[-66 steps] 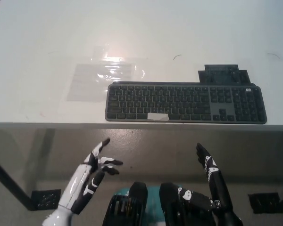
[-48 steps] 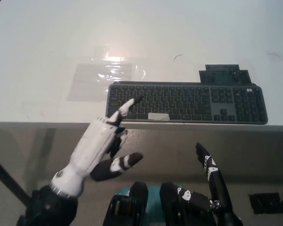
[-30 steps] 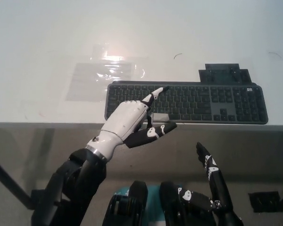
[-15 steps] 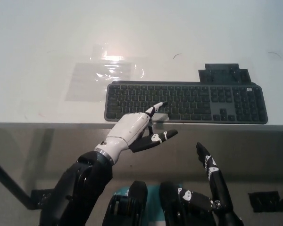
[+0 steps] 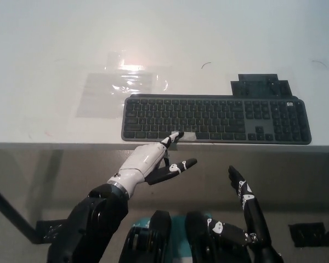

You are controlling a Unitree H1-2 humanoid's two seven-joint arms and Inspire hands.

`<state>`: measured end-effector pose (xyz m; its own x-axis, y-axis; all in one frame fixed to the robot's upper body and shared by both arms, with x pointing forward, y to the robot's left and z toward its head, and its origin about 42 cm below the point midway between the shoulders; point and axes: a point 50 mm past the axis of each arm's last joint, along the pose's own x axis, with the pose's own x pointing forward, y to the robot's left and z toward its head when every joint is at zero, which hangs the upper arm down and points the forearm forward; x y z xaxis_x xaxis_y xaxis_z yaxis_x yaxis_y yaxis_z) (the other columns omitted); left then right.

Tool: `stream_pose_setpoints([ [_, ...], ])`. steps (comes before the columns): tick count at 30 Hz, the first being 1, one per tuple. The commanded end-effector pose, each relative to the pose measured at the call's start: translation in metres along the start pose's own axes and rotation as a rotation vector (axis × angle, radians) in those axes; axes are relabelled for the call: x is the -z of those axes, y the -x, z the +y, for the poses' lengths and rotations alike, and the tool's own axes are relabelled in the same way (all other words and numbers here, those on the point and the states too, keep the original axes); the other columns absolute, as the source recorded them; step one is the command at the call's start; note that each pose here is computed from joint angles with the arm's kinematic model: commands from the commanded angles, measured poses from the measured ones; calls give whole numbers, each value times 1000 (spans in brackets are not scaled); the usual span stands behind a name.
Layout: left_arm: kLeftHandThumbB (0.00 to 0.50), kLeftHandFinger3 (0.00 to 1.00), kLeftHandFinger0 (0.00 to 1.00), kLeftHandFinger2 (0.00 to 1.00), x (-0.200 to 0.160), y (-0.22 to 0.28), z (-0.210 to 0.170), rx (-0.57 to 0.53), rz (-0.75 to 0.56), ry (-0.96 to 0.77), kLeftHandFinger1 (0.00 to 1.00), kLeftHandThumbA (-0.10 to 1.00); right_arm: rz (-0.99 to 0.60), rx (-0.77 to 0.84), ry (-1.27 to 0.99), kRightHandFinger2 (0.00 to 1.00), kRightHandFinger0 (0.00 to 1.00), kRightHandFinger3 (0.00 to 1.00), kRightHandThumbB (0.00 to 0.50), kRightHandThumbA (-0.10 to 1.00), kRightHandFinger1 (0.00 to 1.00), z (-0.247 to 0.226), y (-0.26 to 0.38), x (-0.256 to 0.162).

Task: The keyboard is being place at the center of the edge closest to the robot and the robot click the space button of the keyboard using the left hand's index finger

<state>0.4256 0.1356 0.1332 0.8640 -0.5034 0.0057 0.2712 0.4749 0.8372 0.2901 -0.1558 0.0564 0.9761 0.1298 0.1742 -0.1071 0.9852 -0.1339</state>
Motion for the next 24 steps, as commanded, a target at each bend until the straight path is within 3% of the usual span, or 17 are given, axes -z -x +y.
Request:
stream_pose_setpoints([
  [1, 379, 1000, 0, 299, -1, -12, 11, -44, -22, -28, 120, 1000, -99, 3, 4, 1000, 1000, 1000, 324, 1000, 1000, 1, -11, -15],
  [5, 360, 1000, 36, 345, 10, -11, -5, -18, 19, -27, 187, 1000, -98, 5, 8, 1000, 1000, 1000, 329, 1000, 1000, 1, -12, -15],
  [7, 357, 1000, 2, 252, 15, -9, -12, -3, 32, -20, 148, 1000, -99, 4, 6, 1000, 1000, 1000, 330, 1000, 1000, 1, -12, -15],
  [9, 339, 1000, 0, 241, 19, -6, -21, 12, 38, -18, 150, 1000, -99, 7, 3, 1000, 1000, 1000, 337, 1000, 1000, 1, -11, -15],
  [15, 356, 1000, 0, 209, 21, -2, -37, 40, 34, -32, 135, 1000, -101, 15, 1, 1000, 1000, 1000, 352, 1000, 1000, 0, -13, -16],
  [20, 383, 1000, 0, 237, 1, 11, -38, 39, -39, -20, 172, 1000, -98, 13, 5, 1000, 1000, 1000, 356, 1000, 1000, 1, -13, -15],
  [24, 385, 1000, 0, 135, -45, 33, -17, -63, -209, 0, 88, 1000, -101, 8, 10, 1000, 1000, 1000, 336, 1000, 1000, 0, -13, -15],
])
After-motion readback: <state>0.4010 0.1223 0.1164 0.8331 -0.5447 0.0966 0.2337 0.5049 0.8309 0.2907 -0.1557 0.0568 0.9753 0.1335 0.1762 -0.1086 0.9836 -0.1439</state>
